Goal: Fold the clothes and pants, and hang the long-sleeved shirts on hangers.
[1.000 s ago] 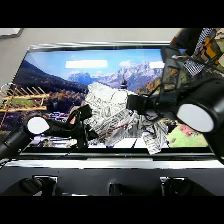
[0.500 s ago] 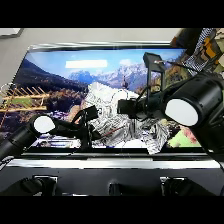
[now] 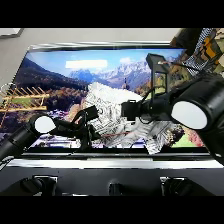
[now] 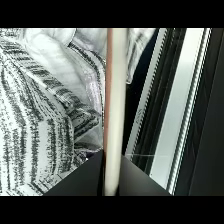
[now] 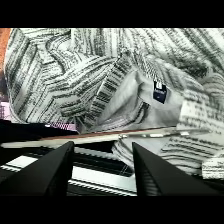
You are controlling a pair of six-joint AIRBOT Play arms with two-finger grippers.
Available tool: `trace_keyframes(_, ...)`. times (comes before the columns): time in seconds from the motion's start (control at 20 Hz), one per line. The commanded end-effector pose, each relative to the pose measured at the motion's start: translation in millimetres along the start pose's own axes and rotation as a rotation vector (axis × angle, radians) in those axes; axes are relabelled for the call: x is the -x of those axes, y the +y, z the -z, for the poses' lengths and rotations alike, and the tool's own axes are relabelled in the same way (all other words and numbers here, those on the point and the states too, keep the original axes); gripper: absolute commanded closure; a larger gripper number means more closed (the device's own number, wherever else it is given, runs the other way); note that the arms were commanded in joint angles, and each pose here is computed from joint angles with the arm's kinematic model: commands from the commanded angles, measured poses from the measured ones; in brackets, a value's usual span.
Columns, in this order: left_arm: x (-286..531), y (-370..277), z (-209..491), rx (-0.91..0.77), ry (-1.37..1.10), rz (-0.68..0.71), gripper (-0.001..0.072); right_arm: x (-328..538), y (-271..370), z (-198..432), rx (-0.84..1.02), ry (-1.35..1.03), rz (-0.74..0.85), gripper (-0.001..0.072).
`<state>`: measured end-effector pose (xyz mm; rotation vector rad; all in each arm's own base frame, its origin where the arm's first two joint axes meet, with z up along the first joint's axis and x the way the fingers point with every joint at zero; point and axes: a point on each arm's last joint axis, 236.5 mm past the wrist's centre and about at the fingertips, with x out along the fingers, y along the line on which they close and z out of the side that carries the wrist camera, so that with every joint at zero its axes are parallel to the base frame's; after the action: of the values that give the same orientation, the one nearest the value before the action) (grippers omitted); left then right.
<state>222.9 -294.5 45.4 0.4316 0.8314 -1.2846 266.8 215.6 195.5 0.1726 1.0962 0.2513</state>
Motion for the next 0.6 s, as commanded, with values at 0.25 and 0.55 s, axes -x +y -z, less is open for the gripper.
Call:
trace_keyframes(0.25,0.8,11.5,-10.6,0.003,-0.044,-0.05,0.0683,61.5,-73.3,-24.0,-0.057,-0.214,0.204,0.0101)
trace_keyframes(0.55,0.8,11.5,-10.5,0.002,-0.043,-0.05,0.0682,121.7,-212.2,-15.4,-0.308,-0.253,0.491,0.0084)
